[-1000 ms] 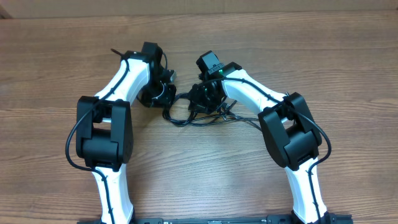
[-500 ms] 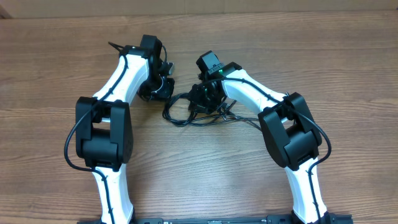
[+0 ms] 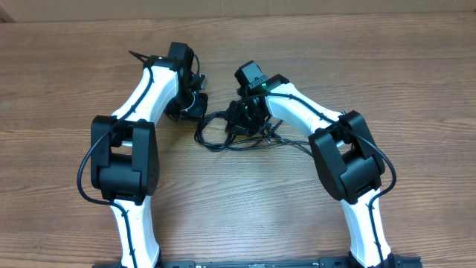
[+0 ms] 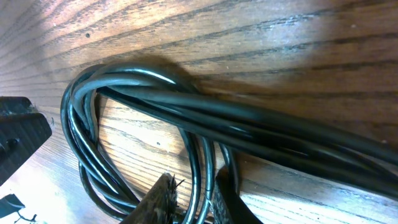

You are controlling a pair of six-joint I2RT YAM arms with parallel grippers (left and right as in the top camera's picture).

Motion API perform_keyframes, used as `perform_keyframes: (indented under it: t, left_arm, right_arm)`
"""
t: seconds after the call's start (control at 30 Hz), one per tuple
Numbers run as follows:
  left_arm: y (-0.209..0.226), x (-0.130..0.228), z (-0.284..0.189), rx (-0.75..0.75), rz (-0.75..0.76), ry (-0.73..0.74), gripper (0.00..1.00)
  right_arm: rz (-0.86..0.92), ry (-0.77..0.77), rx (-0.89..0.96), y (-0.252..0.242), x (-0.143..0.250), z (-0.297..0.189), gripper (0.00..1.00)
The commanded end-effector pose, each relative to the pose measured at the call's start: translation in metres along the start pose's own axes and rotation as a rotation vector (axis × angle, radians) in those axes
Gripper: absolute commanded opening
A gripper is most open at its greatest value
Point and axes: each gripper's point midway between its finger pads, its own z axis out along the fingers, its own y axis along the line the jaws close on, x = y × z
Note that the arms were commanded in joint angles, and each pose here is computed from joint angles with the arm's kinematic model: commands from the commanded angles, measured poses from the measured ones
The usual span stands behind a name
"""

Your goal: Untangle cables

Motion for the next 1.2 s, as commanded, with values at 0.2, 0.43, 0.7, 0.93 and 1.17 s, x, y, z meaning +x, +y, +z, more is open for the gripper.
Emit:
perform_keyframes:
  t: [0.2,0.43,0.7,0.93,1.17]
  left_arm:
    - [0.002,0.02,0.033,0.012,-0.042,0.049,0.23]
    - [0.016,0.021,0.037,-0.057,-0.048,0.043,0.15]
    - [0.024,0.023,0.037,-0.104,-0.07,0.048,0.18]
    - [0.01,0.02,0.034,-0.026,-0.078,0.046,0.28]
    - [0.002,0.015,0.031,0.019,-0.076,0.035,0.31]
  right_arm:
    - [0.026,0.015,0.142,-0.041,0.007,0.029,0.2]
    - [0.025,0.015,0.142,-0.041,0.007,0.029,0.2]
    - [0.025,0.015,0.142,-0.041,0.007,0.029,0.2]
    - [0.025,0.015,0.142,-0.041,0.007,0.029,0.2]
    - [0.025,0.015,0.142,-0.041,0.007,0.029,0.21]
